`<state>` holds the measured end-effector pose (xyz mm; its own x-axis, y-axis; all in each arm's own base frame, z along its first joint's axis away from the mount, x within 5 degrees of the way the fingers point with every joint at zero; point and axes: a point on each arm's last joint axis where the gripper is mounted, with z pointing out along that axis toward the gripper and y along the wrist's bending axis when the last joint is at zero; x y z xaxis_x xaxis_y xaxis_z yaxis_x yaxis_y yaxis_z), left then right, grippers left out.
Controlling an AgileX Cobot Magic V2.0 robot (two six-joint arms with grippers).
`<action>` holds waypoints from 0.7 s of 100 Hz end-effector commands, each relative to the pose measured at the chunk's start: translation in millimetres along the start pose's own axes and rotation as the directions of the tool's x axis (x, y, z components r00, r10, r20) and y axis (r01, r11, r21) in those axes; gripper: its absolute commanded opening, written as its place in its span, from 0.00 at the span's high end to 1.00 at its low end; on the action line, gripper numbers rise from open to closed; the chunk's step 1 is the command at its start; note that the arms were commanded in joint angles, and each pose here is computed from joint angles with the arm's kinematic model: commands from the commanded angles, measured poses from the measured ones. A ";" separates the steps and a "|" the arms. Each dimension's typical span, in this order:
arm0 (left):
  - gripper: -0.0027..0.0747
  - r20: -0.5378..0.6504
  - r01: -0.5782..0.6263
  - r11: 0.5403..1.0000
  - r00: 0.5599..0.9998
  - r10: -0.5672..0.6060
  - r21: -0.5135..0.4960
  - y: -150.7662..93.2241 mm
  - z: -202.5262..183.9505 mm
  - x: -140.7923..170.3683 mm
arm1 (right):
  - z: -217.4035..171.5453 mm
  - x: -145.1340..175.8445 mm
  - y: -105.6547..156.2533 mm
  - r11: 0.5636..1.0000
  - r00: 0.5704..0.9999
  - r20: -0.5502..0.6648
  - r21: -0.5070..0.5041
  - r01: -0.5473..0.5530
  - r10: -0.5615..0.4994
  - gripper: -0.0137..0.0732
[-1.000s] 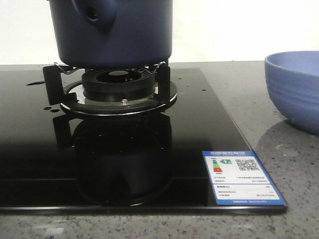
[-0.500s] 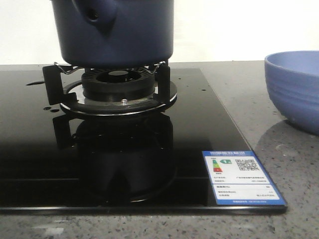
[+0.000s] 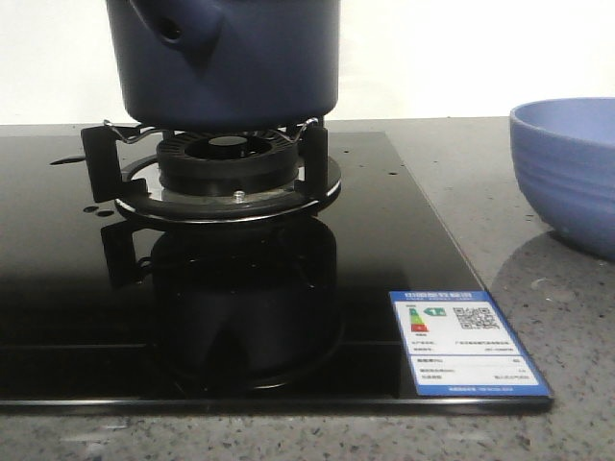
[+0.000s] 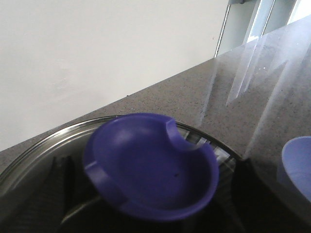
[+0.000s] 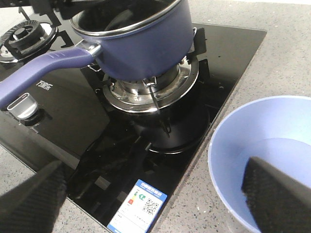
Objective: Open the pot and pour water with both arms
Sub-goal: 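Move the right gripper down to the rim of the light blue bowl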
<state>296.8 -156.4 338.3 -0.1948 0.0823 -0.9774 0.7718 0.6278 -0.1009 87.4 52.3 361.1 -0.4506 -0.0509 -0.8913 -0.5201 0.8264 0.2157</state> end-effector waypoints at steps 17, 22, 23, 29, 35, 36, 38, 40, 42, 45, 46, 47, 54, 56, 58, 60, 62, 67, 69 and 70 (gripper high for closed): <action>0.30 0.103 0.019 0.999 0.994 -0.023 0.036 -6.5 -3.1 -19.5 | -5.8 -14.4 3.5 1.000 0.996 0.090 -0.004 0.003 -0.002 0.07; 0.36 0.104 0.021 0.999 0.994 -0.024 0.036 -6.5 -3.1 -19.6 | -5.8 -14.4 3.5 1.000 0.996 0.090 -0.004 0.003 -0.002 0.07; 0.36 0.104 0.021 0.999 0.994 -0.024 0.038 -6.6 -3.1 -19.7 | -5.8 -14.4 3.5 1.000 0.996 0.090 -0.004 0.003 -0.002 0.07; 0.44 0.106 0.020 0.999 0.994 -0.024 0.043 -7.1 -3.1 -19.8 | -5.8 -14.4 3.5 1.000 0.996 0.090 -0.004 0.003 -0.002 0.07; 0.52 0.108 0.019 0.998 0.994 -0.024 0.054 -8.1 -3.2 -20.0 | -5.8 -14.4 3.5 1.000 0.996 0.090 -0.004 0.003 -0.002 0.07; 0.52 0.108 0.019 0.998 0.994 -0.024 0.053 -8.1 -3.2 -20.0 | -5.8 -14.4 3.5 1.000 0.996 0.090 -0.004 0.003 -0.002 0.07; 0.55 0.108 0.019 0.998 0.994 -0.024 0.055 -8.2 -3.2 -20.0 | -5.8 -14.4 3.5 1.000 0.996 0.090 -0.004 0.003 -0.002 0.07; 0.56 0.108 0.019 0.998 0.994 -0.024 0.055 -8.2 -3.2 -20.0 | -5.8 -14.4 3.5 1.000 0.996 0.090 -0.004 0.003 -0.002 0.07; 0.58 0.108 0.019 0.998 0.994 -0.024 0.055 -8.2 -3.2 -20.0 | -5.8 -14.4 3.5 1.000 0.996 0.090 -0.004 0.003 -0.002 0.07; 0.59 0.110 0.021 0.998 0.994 -0.027 0.055 -8.2 -3.2 -20.2 | -5.8 -14.5 3.5 1.000 0.996 0.091 -0.003 0.003 -0.002 0.07; 0.60 0.110 0.021 0.998 0.994 -0.027 0.055 -8.2 -3.2 -20.2 | -5.8 -14.5 3.5 1.000 0.996 0.091 -0.003 0.003 -0.002 0.07; 0.60 0.110 0.021 0.998 0.994 -0.027 0.055 -8.2 -3.2 -20.2 | -5.8 -14.5 3.5 1.000 0.996 0.091 -0.003 0.003 -0.002 0.07; 0.61 0.117 0.021 0.998 0.993 -0.027 0.055 -9.1 -4.9 -22.2 | -5.8 -14.5 3.5 1.000 0.996 0.091 -0.003 0.003 -0.002 0.07; 0.61 0.121 0.020 0.998 0.992 -0.026 0.052 -9.6 -6.1 -23.4 | -5.8 -14.5 3.5 1.000 0.996 0.091 -0.003 0.003 -0.002 0.07; 0.61 0.126 0.021 0.998 0.992 -0.028 0.051 -9.9 -6.9 -24.4 | -5.8 -14.5 3.5 1.000 0.996 0.091 -0.003 0.003 -0.002 0.07; 0.61 0.133 0.021 0.999 0.991 -0.027 0.050 -10.8 -8.6 -26.3 | -5.8 -14.5 3.5 1.000 0.996 0.091 -0.003 0.003 -0.002 0.07; 0.61 0.140 0.020 0.999 0.990 -0.027 0.049 -11.6 -10.3 -28.1 | -5.8 -14.5 3.5 1.000 0.996 0.091 -0.003 0.003 -0.002 0.07; 0.61 0.160 0.020 0.999 0.987 -0.026 0.038 -12.0 -16.1 -33.3 | -5.8 -14.5 3.5 1.000 0.996 0.091 -0.003 0.003 -0.002 0.07; 0.61 0.169 0.018 0.999 0.985 -0.024 0.034 -12.1 -18.7 -35.5 | -5.8 -14.5 3.5 1.000 0.996 0.091 -0.003 0.003 -0.002 0.07; 0.61 0.171 0.017 0.999 0.985 -0.023 0.033 -12.2 -19.6 -36.3 | -5.8 -14.5 3.5 1.000 0.996 0.091 -0.003 0.003 -0.002 0.07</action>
<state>298.0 -157.2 340.7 -0.1779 0.0473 -0.9829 0.7727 0.6252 -0.1097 87.4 52.3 361.1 -0.4506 -0.0509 -0.8913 -0.5201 0.8264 0.2157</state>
